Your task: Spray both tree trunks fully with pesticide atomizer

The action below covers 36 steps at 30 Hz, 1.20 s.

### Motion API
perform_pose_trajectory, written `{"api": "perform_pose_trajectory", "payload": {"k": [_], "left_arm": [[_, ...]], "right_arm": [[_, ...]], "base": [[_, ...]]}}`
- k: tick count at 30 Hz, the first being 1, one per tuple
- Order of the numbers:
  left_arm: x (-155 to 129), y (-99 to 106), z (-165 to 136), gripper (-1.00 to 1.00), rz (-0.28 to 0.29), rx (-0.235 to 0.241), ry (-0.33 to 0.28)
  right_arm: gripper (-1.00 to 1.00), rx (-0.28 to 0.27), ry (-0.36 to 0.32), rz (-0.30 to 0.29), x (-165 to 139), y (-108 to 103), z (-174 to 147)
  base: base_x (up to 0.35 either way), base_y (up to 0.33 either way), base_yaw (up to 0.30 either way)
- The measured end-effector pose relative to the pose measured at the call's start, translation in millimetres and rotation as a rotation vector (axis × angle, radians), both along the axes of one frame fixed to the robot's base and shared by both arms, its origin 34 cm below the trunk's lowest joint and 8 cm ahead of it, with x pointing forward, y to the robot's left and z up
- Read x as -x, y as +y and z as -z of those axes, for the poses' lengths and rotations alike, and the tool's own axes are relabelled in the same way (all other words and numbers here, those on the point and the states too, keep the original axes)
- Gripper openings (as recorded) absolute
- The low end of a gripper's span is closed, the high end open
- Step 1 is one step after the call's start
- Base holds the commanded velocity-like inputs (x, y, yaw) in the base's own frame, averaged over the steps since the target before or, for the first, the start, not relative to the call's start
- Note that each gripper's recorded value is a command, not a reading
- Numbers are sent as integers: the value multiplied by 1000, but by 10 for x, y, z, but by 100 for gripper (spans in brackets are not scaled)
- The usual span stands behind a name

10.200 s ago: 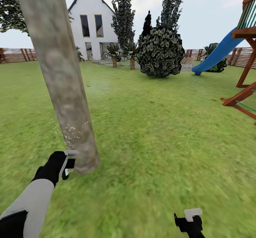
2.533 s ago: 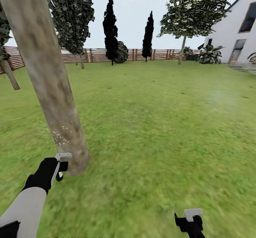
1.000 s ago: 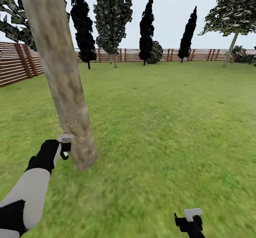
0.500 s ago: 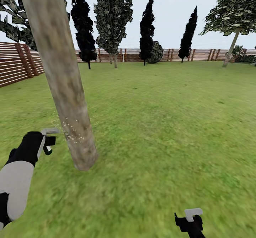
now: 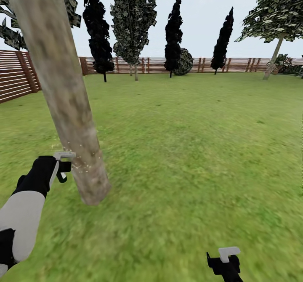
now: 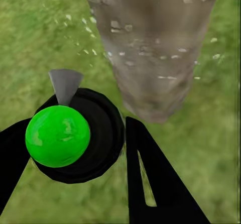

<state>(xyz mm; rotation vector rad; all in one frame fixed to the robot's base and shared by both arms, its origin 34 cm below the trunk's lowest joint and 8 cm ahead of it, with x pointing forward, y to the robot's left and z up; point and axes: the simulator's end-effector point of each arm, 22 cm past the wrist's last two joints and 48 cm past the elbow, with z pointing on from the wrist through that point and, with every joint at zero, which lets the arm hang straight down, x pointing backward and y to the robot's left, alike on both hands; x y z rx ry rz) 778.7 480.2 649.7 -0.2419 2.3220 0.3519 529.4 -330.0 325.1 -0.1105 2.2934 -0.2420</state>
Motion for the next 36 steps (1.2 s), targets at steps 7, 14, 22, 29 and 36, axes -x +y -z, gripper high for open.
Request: {"api": "perform_pose_trajectory", "payload": {"k": [7,14,22,29,36], "left_arm": [[0,-7,3,-100,0,0,1],[4,-4,9,-100,-1,-1,3],[6,1,8,-100,-1,-3,4],[10,16,6,-100,-4,-4,4],[25,21,41,-100,-4,-7,13]], "right_arm": [[100,0,0,0,0,0,0],[100,-1,0,0,-1,8,1],[100,-1,0,0,-1,10,1],[100,-1,0,-1,0,2,0],[100,-1,0,0,-1,10,0]], "base": [[0,-274,0],[0,-275,61],[0,-275,202],[0,-275,14],[70,-275,40]]}}
